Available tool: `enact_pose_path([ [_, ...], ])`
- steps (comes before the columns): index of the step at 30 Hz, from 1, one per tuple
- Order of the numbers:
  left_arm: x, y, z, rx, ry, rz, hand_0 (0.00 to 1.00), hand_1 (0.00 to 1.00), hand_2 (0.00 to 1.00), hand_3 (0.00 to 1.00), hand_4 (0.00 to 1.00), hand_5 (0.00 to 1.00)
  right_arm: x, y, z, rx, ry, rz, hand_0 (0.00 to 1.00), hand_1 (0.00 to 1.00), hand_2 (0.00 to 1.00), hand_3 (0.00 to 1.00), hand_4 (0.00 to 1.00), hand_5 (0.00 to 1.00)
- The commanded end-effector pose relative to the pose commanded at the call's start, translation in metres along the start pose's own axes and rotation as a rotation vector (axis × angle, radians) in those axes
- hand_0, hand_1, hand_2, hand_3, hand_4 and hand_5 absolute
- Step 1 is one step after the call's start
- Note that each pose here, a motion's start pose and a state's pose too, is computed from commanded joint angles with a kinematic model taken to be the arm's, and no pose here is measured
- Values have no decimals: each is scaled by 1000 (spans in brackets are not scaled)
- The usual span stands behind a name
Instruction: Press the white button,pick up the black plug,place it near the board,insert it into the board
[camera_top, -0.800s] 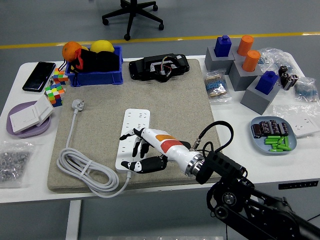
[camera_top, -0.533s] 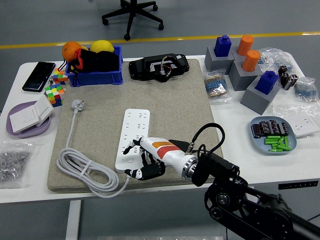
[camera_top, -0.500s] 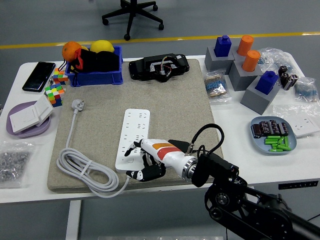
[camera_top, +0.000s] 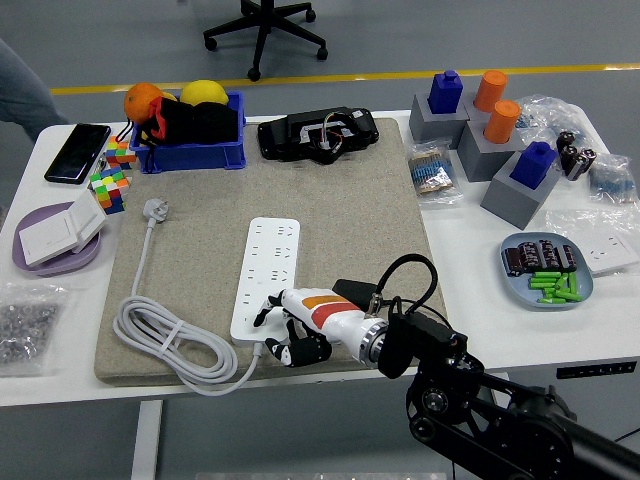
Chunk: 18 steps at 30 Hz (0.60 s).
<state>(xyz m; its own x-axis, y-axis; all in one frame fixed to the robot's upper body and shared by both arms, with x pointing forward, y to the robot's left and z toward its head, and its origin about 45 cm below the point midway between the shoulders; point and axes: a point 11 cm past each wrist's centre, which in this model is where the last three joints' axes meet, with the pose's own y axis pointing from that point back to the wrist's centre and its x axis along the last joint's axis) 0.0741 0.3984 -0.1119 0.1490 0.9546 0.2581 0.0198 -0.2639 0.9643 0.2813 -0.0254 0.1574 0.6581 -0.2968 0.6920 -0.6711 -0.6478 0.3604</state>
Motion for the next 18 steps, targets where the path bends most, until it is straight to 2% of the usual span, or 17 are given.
enact_pose_path([
  [6,0,0,0,0,-3,1,650,639,634,675,520,109,-6,-5,4,-5,19,-19,2,37,176,632,590,190],
  [11,1,0,-1,2,-4,1,650,639,634,675,520,109,0,-9,3,17,23,7,2,37,176,632,590,190],
  [12,1,0,-1,2,-5,1,650,640,633,675,520,108,4,-10,4,19,25,17,2,39,177,625,498,154],
  [17,2,0,0,3,-10,4,650,640,633,675,520,108,11,-13,5,19,36,34,2,39,177,625,498,154],
  [18,2,0,0,3,-9,4,650,640,632,675,519,105,11,-13,5,19,40,31,2,38,175,623,297,40],
])
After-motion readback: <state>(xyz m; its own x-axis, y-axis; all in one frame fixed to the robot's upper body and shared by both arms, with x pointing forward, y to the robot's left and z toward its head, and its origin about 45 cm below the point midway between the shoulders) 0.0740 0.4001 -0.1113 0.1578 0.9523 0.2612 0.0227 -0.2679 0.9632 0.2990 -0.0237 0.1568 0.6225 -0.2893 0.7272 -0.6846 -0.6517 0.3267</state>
